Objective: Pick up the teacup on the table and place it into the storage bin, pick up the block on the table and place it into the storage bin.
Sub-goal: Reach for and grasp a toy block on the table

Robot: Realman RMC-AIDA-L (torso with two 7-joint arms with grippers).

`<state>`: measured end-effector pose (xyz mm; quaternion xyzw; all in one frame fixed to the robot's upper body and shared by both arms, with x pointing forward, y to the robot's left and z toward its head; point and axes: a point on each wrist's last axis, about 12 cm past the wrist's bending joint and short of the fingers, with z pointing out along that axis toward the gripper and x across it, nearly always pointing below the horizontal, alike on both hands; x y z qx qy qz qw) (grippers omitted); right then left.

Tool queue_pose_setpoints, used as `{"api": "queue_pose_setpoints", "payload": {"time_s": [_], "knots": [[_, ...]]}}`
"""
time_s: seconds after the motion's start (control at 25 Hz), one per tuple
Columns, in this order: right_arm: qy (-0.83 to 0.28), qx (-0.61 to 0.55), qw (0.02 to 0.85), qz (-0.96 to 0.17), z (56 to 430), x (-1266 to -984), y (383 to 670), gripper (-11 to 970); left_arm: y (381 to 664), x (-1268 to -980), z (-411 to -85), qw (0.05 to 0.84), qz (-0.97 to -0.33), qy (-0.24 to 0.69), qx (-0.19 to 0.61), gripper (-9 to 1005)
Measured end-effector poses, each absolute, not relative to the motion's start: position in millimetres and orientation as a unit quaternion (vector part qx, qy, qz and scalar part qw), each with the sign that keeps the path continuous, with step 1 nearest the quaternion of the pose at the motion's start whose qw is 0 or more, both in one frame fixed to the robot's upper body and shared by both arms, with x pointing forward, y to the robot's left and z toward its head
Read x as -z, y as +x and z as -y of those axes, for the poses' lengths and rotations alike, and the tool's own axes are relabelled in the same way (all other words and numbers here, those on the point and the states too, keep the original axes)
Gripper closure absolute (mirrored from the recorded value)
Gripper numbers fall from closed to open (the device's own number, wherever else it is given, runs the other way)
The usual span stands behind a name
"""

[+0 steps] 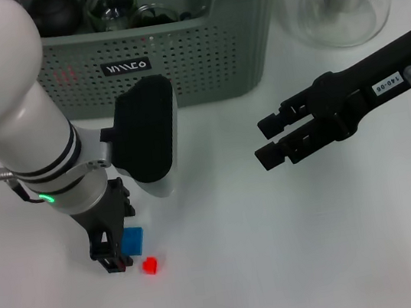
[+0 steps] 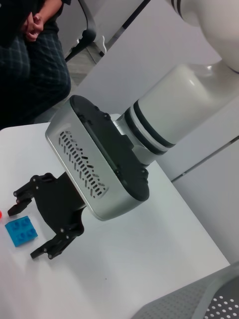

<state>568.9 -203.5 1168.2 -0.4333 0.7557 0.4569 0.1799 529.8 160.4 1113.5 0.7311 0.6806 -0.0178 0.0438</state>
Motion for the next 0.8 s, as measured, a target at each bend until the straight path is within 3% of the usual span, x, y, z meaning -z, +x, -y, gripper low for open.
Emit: {"api": "queue_pose_setpoints", "payload": {"time_s": [0.6,0.8], "knots": [[-0.432,-0.453,0.185,-0.758,203.9,-1169.0,571.1,189,529.1,-1112.3,-159.7,0.038,-0.679,0.733,0.022,293],[-0.432,-0.452,0.186,-0.758,203.9,-1169.0,571.4,189,528.7,-1112.8,-159.8,0.036,-0.681,0.731,0.023,469]]}}
